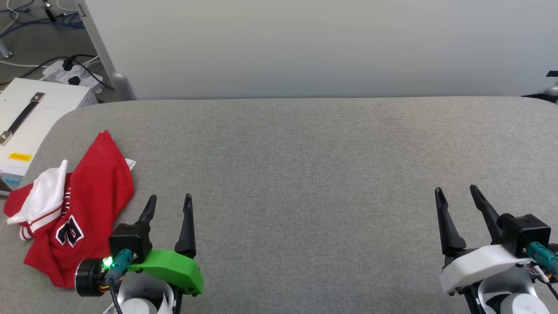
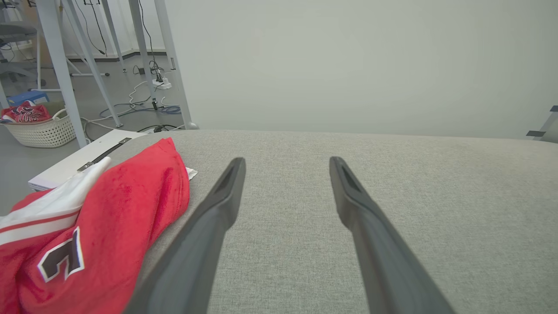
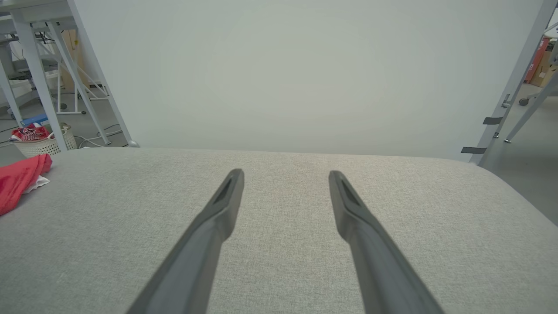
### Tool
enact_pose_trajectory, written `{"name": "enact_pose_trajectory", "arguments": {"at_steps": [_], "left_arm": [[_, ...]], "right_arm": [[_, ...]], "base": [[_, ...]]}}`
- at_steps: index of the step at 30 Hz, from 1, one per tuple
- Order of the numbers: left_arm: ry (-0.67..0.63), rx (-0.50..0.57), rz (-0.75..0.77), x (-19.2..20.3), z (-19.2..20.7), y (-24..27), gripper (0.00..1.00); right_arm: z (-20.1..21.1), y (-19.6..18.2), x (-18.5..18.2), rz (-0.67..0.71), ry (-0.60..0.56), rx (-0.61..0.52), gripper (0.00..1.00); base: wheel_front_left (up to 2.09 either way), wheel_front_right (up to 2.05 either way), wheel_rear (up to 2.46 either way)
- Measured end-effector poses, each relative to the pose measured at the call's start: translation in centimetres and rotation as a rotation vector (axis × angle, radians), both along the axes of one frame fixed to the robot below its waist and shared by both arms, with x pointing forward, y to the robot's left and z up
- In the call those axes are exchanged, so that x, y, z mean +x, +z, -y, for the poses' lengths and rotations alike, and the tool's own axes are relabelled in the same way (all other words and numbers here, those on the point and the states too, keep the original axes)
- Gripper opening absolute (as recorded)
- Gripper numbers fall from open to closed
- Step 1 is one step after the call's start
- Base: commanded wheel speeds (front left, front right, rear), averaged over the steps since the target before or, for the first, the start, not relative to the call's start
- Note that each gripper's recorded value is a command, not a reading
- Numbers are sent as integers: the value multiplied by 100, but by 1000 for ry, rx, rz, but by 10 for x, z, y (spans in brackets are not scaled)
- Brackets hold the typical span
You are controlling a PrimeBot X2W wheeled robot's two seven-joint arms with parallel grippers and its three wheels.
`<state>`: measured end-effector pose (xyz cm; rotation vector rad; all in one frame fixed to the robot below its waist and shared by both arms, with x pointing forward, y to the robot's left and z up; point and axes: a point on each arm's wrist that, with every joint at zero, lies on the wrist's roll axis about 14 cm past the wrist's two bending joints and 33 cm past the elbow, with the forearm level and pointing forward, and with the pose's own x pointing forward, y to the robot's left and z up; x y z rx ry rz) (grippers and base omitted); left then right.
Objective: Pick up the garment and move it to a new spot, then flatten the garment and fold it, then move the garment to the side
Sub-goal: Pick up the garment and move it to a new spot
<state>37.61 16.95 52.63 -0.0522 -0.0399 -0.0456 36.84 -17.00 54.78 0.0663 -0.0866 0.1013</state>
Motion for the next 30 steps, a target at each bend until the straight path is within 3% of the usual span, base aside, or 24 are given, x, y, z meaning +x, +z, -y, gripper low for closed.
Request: {"name": "enact_pose_trajectory", "arguments": {"at_steps": [12,30], "left_arm": [[87,-11,8,-13,-32,-2,100],[363,-16,48,-72,-119,3,100]], "right_arm": [[-44,8,10,15,129,-21,100],[-142,13,22,37,412,-22,100]], "base": [[0,0,0],[0,0,0]]}}
